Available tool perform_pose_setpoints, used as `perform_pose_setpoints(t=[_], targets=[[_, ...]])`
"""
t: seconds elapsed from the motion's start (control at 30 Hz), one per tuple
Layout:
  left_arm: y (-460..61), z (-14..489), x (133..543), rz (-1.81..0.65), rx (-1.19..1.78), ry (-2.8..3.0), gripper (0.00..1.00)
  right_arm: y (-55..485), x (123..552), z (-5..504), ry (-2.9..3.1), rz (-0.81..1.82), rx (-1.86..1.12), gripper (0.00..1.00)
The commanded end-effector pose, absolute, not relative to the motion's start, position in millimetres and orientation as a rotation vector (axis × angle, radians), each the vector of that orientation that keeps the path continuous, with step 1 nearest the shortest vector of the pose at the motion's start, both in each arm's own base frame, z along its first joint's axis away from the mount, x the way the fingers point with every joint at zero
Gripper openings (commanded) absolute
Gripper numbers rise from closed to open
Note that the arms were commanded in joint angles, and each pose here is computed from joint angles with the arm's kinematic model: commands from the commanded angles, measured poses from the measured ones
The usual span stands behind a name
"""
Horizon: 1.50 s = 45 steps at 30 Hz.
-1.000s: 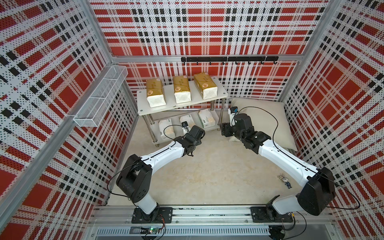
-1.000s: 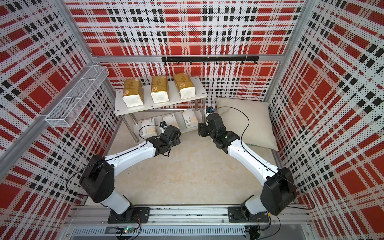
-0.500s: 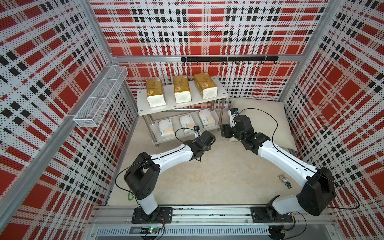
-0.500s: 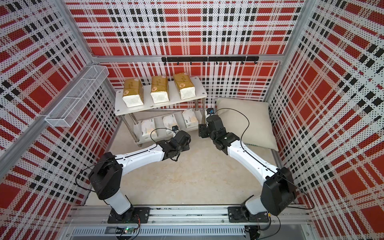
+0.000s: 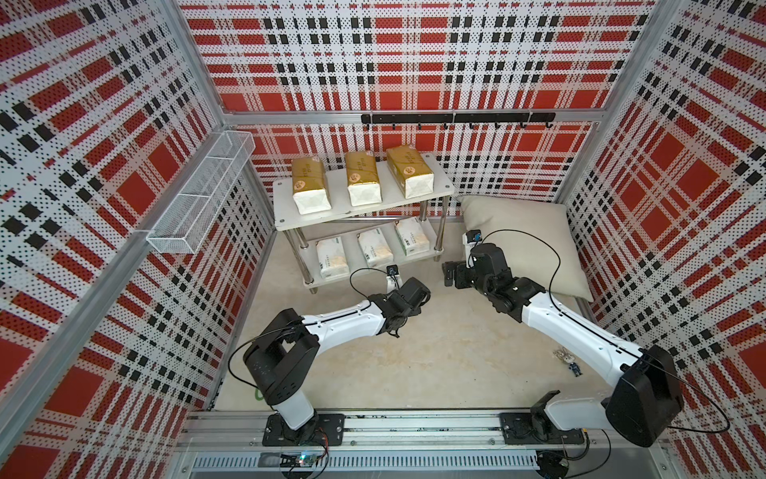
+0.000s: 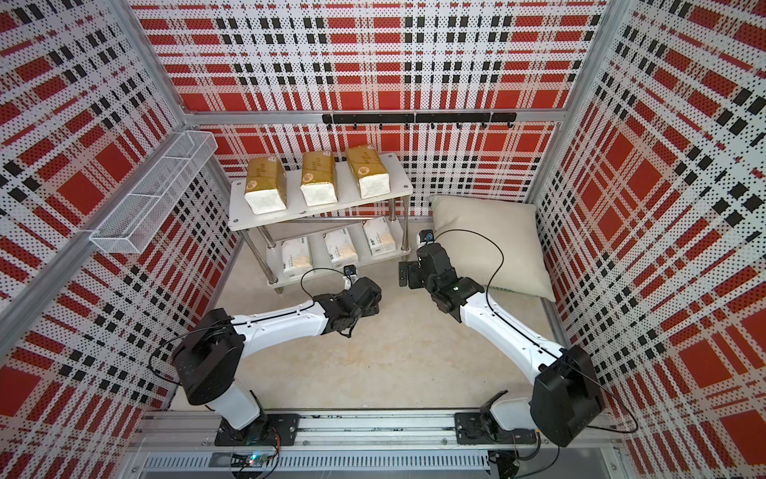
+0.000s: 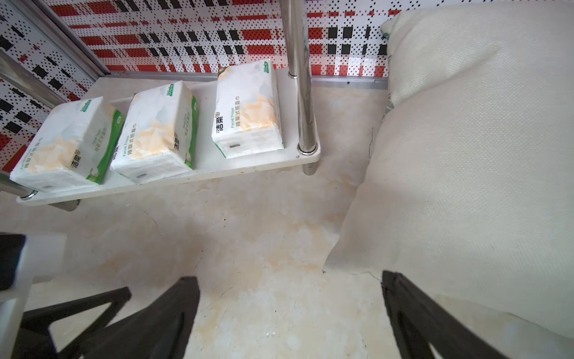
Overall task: Place the tissue boxes on the shelf by color
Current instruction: Reset both arms
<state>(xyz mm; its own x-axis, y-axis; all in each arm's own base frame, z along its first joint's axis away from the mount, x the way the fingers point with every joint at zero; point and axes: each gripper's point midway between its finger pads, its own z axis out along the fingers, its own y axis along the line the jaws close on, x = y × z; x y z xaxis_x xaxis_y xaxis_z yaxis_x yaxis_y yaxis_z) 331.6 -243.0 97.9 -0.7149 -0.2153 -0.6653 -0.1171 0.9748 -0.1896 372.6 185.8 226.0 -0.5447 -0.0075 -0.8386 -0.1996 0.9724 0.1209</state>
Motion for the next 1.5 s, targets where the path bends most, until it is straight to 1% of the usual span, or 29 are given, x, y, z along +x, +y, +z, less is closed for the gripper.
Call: perform_pose_setpoints(t=[0.0,0.13,0.3,0.5,0.6,0.67,0.77,0.87,1.03,1.1,1.33,1.47], targets=[[-214.5,122.0,338.7,-0.162,-0.297,2.277,0.99,165.5,367.4,227.2,2.122,0.160,-0.107,1.00],[-163.4,131.2,340.1,-0.110,-0.374,2.203,0.99,140.1,366.0,210.6,2.112,0.008,-0.076,1.00],[-86.7,142.6,343.4,-0.023,-0.473,2.093,0.99,99.8,370.6,200.0,2.041,-0.099,0.006,1.00],[-11.2,165.0,337.9,0.104,-0.577,1.883,0.99,42.7,377.2,176.8,2.010,-0.145,0.137,1.00],[12.6,171.4,338.5,0.055,-0.638,1.770,0.99,15.9,381.0,161.0,1.995,-0.200,0.222,1.00],[33.2,174.6,337.2,0.109,-0.680,1.702,0.99,1.8,383.3,156.0,1.961,-0.246,0.257,1.00],[50.2,176.7,340.5,0.243,-0.664,1.701,0.99,-10.6,387.2,153.0,1.911,-0.291,0.254,1.00],[65.8,185.5,341.9,0.308,-0.633,1.644,0.99,-21.3,388.3,150.1,1.848,-0.289,0.272,1.00],[87.4,175.9,342.6,0.238,-0.617,1.566,0.99,-20.2,391.1,139.1,1.787,-0.271,0.201,1.00],[85.0,175.3,347.9,0.176,-0.588,1.545,0.99,-15.2,390.9,143.9,1.761,-0.266,0.146,1.00],[73.6,167.8,357.2,0.187,-0.463,1.517,0.99,-12.1,390.3,134.3,1.725,-0.198,0.110,1.00],[61.3,161.8,359.4,0.197,-0.396,1.518,0.99,-17.9,384.7,129.2,1.713,-0.203,0.148,1.00]])
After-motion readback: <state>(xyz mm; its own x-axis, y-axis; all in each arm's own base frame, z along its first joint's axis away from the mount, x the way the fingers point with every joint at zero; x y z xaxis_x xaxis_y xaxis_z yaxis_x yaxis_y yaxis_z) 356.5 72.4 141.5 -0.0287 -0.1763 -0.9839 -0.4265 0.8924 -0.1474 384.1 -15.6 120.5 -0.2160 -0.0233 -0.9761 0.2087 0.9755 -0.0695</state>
